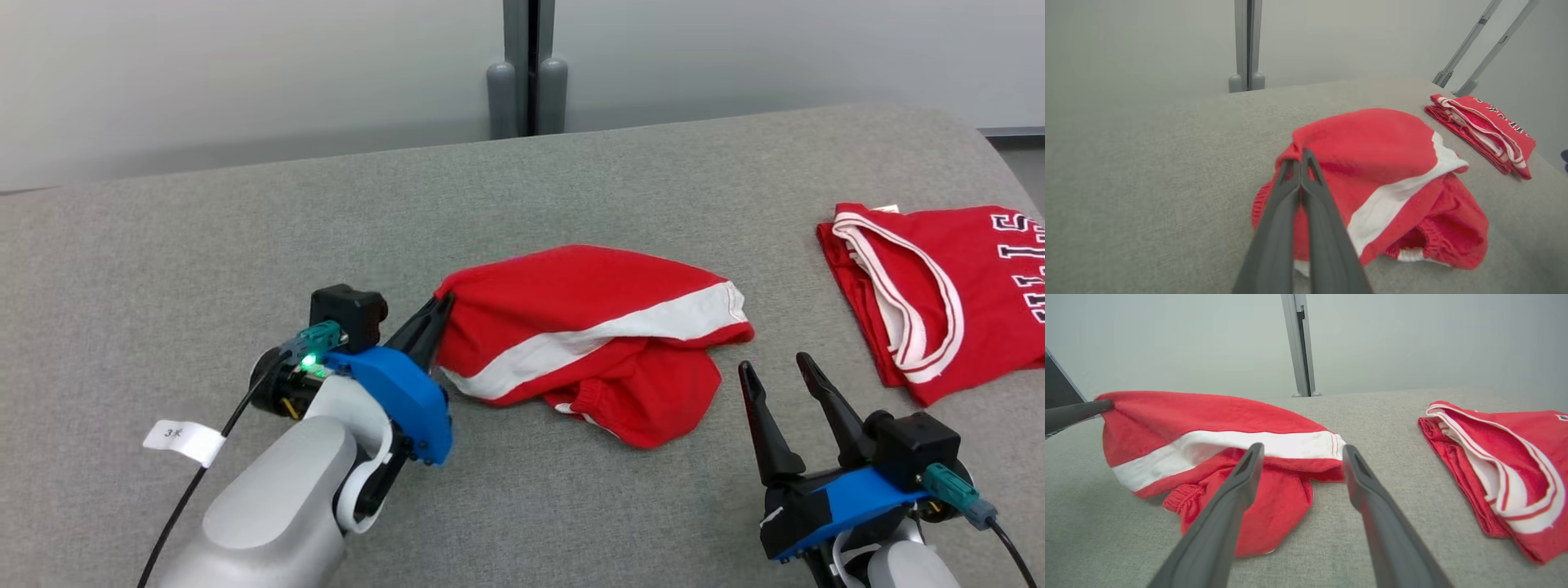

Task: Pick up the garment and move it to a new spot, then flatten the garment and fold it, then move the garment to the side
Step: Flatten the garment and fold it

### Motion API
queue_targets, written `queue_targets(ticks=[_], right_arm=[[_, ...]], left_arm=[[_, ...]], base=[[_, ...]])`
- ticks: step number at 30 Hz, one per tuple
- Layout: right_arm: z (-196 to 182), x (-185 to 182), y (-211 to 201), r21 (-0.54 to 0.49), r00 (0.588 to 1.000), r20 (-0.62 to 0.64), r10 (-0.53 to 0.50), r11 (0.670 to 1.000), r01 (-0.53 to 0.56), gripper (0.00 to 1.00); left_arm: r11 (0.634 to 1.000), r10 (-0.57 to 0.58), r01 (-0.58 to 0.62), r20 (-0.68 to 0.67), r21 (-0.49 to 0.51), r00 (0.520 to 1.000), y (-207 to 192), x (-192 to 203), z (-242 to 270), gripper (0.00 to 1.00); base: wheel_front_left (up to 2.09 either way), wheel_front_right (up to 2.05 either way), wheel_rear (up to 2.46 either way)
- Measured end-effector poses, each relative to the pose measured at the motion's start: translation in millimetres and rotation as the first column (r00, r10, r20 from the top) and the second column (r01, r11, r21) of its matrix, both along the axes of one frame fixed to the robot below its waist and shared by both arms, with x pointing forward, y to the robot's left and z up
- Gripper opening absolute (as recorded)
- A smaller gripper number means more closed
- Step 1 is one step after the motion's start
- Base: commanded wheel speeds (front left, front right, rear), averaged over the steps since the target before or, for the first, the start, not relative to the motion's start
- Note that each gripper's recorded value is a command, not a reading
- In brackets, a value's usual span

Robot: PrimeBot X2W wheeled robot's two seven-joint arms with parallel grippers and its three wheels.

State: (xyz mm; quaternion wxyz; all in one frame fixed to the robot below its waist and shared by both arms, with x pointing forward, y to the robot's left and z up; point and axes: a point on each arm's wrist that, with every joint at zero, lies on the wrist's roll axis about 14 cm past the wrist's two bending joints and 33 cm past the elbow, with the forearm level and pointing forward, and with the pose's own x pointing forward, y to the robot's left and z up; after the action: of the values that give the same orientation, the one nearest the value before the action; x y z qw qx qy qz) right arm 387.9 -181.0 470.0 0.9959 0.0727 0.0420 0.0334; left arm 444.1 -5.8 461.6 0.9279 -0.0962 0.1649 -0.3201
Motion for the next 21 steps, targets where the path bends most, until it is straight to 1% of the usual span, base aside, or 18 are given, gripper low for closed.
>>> queue_targets(ticks=[3,6,7,8,9,13,17,21], right_arm=[[-4,6,9,0.005,1.0,-0.008,0.023,1.0,-0.023,1.0],[-7,11,15,0.008,0.999,-0.015,0.042,0.999,-0.042,1.0],[-8,13,18,0.009,0.999,-0.017,0.049,0.999,-0.049,1.0],[-8,15,20,0.01,0.998,-0.017,0.056,0.998,-0.055,1.0],[-8,17,22,0.01,0.998,-0.016,0.061,0.998,-0.061,1.0],[-9,19,24,0.011,0.998,-0.017,0.068,0.998,-0.068,1.0],[-5,18,22,0.009,0.998,-0.008,0.063,0.998,-0.063,1.0],[-1,16,15,0.005,0.999,0.003,0.047,0.999,-0.047,1.0]], left_arm=[[0.995,0.054,-0.05,-0.049,0.088,0.997,29,-1,-28,0.0],[0.983,0.121,-0.109,-0.076,0.145,0.99,54,2,-45,0.0],[0.98,0.142,-0.13,-0.074,0.15,0.987,59,4,-47,0.12],[0.978,0.161,-0.15,-0.068,0.148,0.985,63,7,-47,0.66],[0.976,0.172,-0.162,-0.064,0.144,0.983,64,10,-46,1.0],[0.98,0.186,-0.182,-0.047,0.082,0.981,59,14,-39,1.0],[0.976,0.218,-0.218,-0.002,0.029,0.976,62,20,-25,1.0],[0.968,0.25,-0.25,0.002,-0.016,0.968,66,10,-23,1.0]], base=[[0.0,0.0,0.0],[0.0,0.0,0.0],[0.0,0.0,0.0],[0.0,0.0,0.0],[0.0,0.0,0.0],[0.0,0.0,0.0],[0.0,0.0,0.0],[0.0,0.0,0.0]])
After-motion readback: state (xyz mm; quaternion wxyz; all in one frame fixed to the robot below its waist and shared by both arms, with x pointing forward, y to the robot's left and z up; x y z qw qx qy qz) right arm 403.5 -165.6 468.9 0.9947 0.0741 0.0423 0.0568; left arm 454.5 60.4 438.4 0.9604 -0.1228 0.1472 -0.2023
